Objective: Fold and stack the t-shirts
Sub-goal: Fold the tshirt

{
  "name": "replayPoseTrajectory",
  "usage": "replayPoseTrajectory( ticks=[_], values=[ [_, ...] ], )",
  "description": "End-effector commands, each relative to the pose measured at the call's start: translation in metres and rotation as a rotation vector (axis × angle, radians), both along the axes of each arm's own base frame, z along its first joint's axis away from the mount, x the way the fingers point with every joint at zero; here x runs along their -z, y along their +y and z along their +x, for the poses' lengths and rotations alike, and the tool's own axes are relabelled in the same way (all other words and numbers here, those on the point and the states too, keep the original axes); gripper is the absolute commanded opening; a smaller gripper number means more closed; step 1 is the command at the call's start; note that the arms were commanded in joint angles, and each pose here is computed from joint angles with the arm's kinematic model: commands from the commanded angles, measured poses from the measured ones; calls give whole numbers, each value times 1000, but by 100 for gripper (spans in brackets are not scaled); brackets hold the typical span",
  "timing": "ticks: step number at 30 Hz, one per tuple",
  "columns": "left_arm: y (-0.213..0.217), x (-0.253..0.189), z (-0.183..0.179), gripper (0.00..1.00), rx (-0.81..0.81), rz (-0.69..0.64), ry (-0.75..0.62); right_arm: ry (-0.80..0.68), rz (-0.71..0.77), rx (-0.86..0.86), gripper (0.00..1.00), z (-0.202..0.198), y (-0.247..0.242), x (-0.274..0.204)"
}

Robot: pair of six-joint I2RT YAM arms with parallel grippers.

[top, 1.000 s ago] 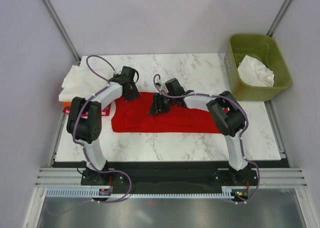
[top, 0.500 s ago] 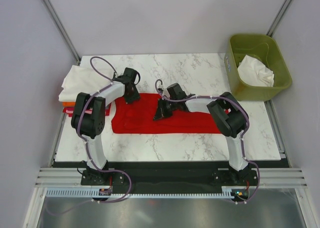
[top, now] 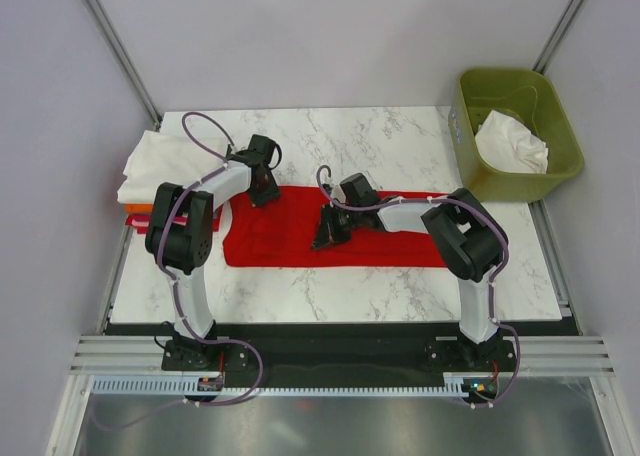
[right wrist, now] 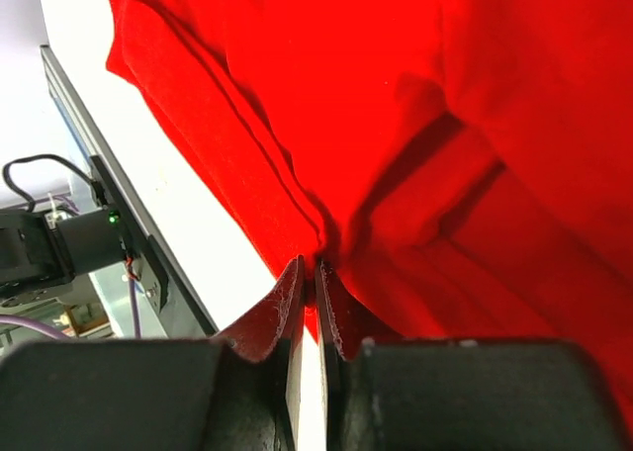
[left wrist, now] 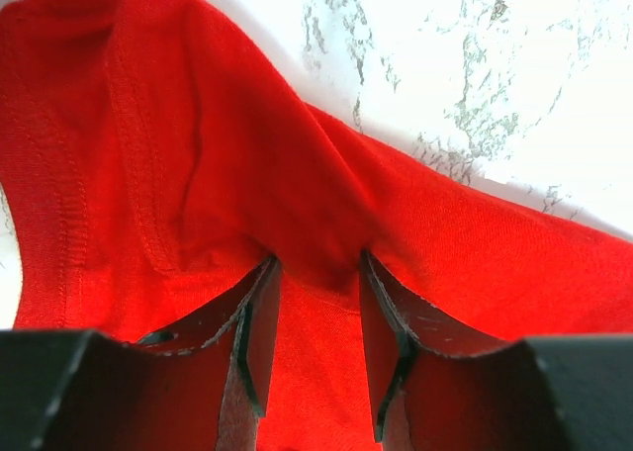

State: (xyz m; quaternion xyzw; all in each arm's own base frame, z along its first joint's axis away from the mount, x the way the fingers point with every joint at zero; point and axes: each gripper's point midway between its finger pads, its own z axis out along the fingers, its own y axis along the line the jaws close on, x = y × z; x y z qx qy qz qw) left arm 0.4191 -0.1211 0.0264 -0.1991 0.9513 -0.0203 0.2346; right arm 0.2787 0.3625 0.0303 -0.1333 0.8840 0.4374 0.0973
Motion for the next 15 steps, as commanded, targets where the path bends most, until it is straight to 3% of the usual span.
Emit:
replayPoseTrajectory(
  ticks=[1, 7, 8, 11, 15],
  values=[
    [6, -3, 9, 45, -20, 28, -17, -26, 60, -21, 15, -3, 6, -17],
    [6, -5, 9, 45, -15, 32, -22, -28, 78, -79, 27, -20, 5, -20],
    [6, -5, 9, 45, -15, 32, -22, -31, 80, -86, 34, -24, 5, -22],
    [5, -5, 10, 45, -13, 30, -21, -38, 78, -90, 41, -31, 1, -24],
    [5, -7, 10, 45, -12, 28, -25, -86, 78, -62, 47, -25, -2, -37]
  ],
)
